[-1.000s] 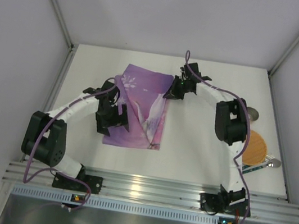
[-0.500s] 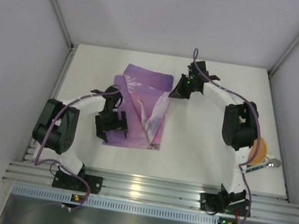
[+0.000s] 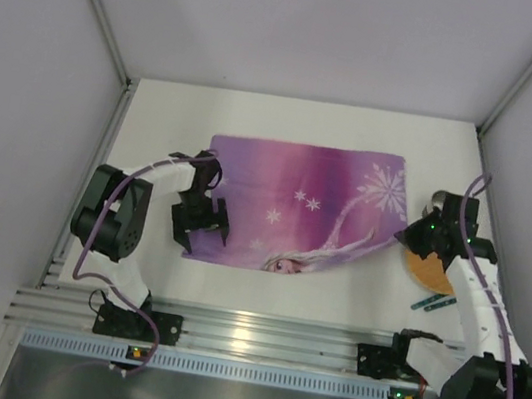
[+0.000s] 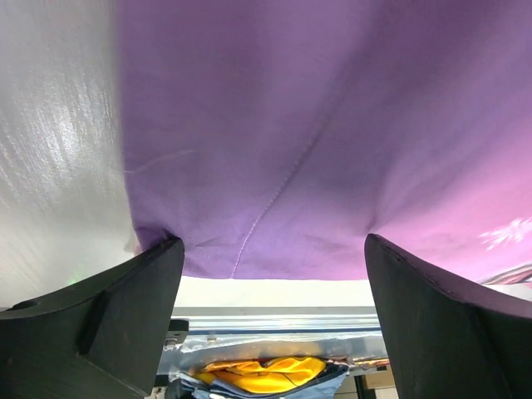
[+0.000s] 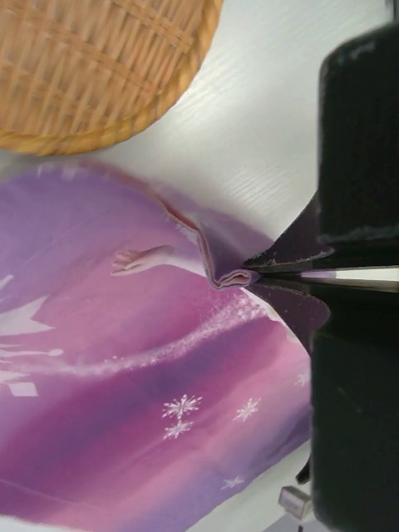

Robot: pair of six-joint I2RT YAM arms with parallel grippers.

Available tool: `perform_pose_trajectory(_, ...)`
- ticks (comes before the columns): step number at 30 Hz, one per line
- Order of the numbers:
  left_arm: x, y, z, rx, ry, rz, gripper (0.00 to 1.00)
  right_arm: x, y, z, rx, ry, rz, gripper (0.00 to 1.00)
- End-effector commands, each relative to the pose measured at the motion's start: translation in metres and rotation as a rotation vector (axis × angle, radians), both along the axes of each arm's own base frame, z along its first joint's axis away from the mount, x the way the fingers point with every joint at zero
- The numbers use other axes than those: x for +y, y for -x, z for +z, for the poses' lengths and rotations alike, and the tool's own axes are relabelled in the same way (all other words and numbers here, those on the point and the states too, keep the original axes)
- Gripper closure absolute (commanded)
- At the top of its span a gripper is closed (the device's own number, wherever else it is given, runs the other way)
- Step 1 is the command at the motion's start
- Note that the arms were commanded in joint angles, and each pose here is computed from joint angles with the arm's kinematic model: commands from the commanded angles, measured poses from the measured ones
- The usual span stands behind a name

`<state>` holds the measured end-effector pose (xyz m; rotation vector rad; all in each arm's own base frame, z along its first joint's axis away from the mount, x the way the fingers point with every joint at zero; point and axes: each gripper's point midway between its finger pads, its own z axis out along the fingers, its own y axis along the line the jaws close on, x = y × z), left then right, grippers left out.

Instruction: Set the dinner table for one person

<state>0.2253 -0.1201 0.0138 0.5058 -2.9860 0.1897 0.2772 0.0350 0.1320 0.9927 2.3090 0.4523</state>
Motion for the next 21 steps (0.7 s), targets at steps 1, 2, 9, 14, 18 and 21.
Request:
perform_pose_trajectory(1,0.000,-0.019,-0.024,-0.063,-0.011,-0.020,0.04,0.022,0.034,-0.049,0.151,-0.112,0.030,1.00)
perform_pose_trajectory(2,0.000,-0.020,-0.023,-0.063,-0.013,-0.021,0.04,0.026,0.038,-0.057,0.176,-0.126,0.048,1.00)
perform_pose_trajectory(9,0.002,-0.021,-0.018,-0.069,-0.030,-0.005,0.04,0.017,0.055,-0.068,0.261,-0.033,0.090,1.00)
perform_pose_trajectory(14,0.010,-0.014,-0.015,-0.074,-0.068,0.022,0.04,0.010,0.038,-0.050,0.222,0.026,0.131,1.00)
perform_pose_trajectory(18,0.024,-0.001,-0.007,-0.096,-0.129,0.089,0.02,0.006,0.038,-0.039,0.256,0.057,0.145,0.56)
perform_pose_trajectory(21,0.023,0.011,0.005,-0.129,-0.102,0.154,0.02,0.001,0.039,-0.017,0.234,0.094,0.165,0.25)
